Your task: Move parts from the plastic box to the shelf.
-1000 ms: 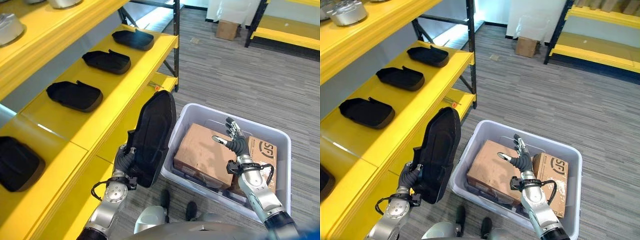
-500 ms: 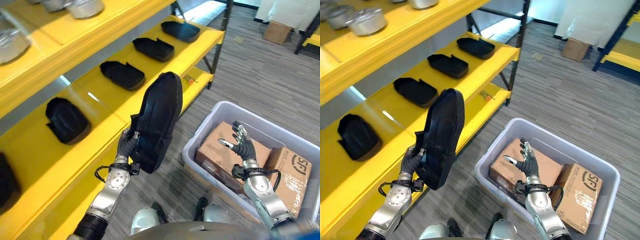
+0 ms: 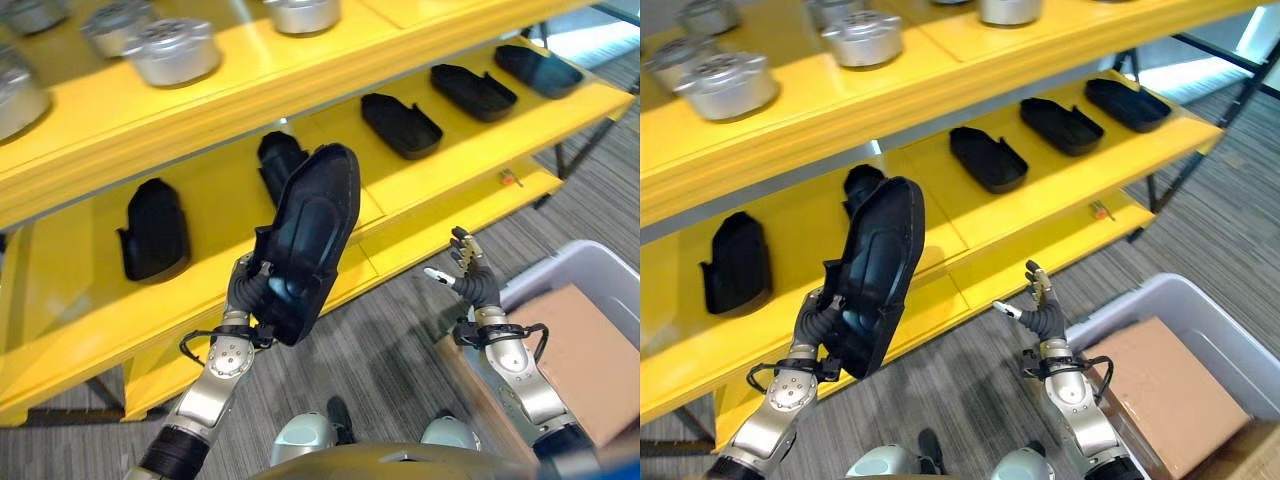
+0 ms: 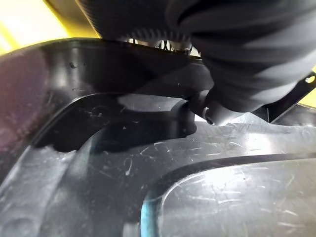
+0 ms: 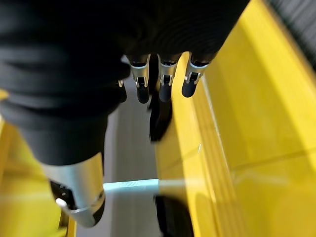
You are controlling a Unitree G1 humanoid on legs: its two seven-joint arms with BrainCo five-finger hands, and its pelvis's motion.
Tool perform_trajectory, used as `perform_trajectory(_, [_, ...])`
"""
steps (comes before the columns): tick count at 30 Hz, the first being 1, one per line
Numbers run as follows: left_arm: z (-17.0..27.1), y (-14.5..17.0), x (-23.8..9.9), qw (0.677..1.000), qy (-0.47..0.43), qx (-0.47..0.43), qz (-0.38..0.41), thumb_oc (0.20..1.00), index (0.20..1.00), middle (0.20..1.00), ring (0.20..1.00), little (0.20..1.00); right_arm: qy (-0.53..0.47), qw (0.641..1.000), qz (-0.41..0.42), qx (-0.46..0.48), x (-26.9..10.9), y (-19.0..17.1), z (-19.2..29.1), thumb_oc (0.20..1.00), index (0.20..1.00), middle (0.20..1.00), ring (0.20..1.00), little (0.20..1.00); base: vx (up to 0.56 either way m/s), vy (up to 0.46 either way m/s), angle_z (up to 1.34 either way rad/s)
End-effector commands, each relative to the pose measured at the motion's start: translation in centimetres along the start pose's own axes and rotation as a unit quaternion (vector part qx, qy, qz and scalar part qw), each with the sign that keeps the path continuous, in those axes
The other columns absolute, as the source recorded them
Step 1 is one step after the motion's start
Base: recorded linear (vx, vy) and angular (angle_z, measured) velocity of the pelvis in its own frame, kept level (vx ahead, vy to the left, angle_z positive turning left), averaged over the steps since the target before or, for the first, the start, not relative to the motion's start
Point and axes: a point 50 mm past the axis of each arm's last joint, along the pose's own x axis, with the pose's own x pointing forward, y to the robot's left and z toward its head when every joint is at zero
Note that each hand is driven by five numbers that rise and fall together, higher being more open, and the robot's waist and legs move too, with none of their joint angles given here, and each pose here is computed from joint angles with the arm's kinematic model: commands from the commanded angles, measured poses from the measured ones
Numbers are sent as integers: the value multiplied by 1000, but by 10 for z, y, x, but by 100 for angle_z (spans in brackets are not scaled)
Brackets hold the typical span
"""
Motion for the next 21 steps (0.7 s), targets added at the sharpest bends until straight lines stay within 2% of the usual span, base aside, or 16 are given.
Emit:
perform_trajectory(1, [41, 9, 8, 994, -112, -9, 16, 200, 200, 200, 200, 200, -62, 998, 20, 12, 7, 9, 25, 1000, 1000, 1000, 1000, 1000, -199, 348, 39])
perform_trajectory(11, [38, 5, 6, 993, -113, 10, -6, 200, 200, 200, 200, 200, -92, 996, -12, 18, 5, 4, 35, 1000, 1000, 1000, 1000, 1000, -112, 216, 39])
perform_trajectory(17, [31, 10, 5, 995, -98, 11, -11, 200, 200, 200, 200, 200, -89, 995, -26, 31, -3, -12, 33, 1000, 1000, 1000, 1000, 1000, 34, 41, 54])
perform_trajectory(21, [26, 6, 1, 997, -70, -9, -15, 200, 200, 200, 200, 200, -81, 996, -26, 24, -4, -18, 28, 1000, 1000, 1000, 1000, 1000, 87, -98, -6])
